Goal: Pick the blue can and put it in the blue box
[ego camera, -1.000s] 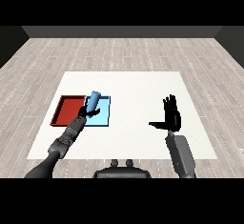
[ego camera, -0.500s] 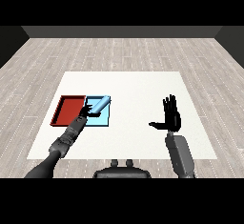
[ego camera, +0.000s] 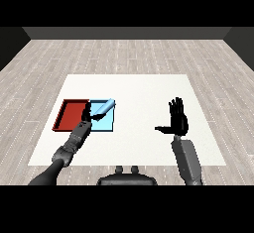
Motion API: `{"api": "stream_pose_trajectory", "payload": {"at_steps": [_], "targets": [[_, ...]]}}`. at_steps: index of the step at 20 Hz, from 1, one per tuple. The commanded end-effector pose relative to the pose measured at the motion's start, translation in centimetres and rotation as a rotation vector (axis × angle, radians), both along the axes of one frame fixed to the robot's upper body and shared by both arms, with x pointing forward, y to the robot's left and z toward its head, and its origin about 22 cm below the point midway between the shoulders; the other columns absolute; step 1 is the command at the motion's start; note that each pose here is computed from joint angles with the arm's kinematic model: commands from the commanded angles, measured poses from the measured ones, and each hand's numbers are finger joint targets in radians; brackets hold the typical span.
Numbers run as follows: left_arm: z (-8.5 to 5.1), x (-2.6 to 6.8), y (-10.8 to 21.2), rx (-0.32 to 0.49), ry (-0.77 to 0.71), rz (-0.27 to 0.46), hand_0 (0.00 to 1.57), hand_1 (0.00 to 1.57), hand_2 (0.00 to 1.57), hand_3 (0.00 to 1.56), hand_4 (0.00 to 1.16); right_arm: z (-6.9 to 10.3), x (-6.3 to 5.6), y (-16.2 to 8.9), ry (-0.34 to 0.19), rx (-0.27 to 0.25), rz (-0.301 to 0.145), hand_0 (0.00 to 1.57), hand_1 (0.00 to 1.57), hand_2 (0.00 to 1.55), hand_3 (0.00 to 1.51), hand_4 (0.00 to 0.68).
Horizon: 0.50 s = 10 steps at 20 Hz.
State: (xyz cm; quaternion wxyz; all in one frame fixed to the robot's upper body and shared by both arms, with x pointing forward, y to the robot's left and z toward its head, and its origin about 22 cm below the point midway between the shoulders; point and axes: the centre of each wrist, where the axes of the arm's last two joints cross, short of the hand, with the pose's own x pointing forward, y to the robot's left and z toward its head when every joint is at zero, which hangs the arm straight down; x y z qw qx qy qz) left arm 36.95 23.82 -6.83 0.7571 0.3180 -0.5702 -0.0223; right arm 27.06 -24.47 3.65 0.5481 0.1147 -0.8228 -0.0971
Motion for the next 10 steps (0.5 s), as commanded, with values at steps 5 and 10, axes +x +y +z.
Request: {"api": "stream_pose_trajectory", "payload": {"at_steps": [5, 10], "targets": [[1.7, -0.1, -2.1, -0.103, -0.522, -0.252, 0.0, 0.0, 0.0, 0.0, 0.0, -0.4, -1.0, -0.3, 0.019, -0.005, -0.001, 0.0, 0.0, 0.0, 0.0, 0.0], [3.3, -1.59, -1.8, -0.211, -0.697, -0.383, 0.0, 0.0, 0.0, 0.0, 0.0, 0.7, -1.0, -1.2, 0.023, -0.066, 0.0, 0.0, 0.0, 0.0, 0.0, 0.0]]}}
